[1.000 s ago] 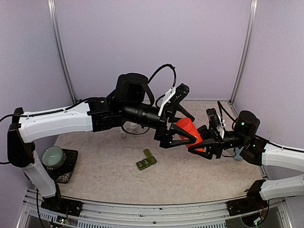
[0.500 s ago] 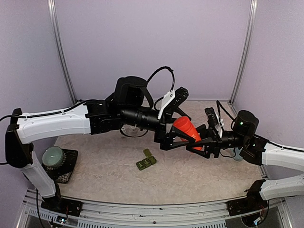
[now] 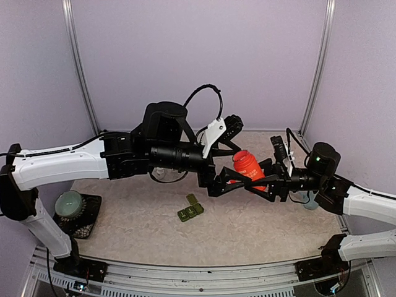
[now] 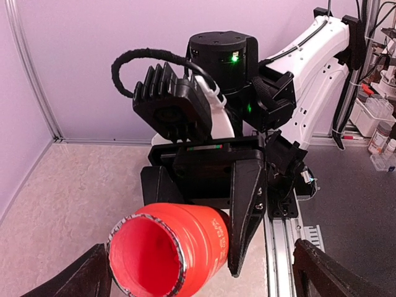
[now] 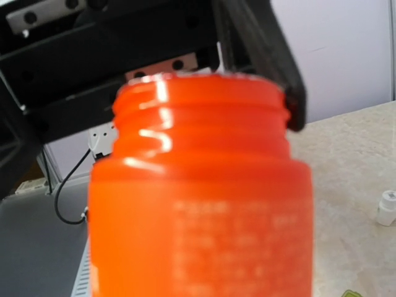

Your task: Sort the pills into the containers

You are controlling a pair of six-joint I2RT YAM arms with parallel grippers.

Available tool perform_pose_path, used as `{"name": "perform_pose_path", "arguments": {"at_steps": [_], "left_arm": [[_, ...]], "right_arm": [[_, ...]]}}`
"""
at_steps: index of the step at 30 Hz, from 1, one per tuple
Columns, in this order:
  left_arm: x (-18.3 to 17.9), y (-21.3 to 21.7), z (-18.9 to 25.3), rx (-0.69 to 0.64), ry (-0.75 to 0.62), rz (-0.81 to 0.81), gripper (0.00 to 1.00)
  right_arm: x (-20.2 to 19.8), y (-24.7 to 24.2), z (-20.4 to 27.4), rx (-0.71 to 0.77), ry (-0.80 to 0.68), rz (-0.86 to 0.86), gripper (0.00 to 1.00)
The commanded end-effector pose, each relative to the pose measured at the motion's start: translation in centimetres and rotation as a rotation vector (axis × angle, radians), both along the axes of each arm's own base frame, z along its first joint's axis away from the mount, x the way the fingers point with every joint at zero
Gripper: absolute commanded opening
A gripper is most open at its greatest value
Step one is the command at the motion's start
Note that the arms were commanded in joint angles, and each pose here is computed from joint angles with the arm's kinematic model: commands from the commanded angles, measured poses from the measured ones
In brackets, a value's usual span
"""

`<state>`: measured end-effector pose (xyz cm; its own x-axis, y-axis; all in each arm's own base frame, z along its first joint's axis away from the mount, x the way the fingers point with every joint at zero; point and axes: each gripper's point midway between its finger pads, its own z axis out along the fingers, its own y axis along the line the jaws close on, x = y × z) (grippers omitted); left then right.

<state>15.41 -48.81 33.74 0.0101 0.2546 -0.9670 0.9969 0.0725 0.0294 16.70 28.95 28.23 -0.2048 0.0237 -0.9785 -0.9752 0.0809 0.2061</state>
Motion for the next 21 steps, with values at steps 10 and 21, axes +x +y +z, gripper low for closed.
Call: {"name": "perform_pose_path", "arguments": {"at_steps": [10,21], "left_arm": [[3.1,3.9,-1.6,-0.047,0.075,0.184,0.99],[4.5,13.2,-8.1,0.037,0.251,0.616,0.99]], "right_arm": [[2.5,-2.1,0.8,-0.002,-0.011,-0.192,0.34],[1.6,-2.3,0.4,-0.013,-0.018,-0.162,0.33]]}}
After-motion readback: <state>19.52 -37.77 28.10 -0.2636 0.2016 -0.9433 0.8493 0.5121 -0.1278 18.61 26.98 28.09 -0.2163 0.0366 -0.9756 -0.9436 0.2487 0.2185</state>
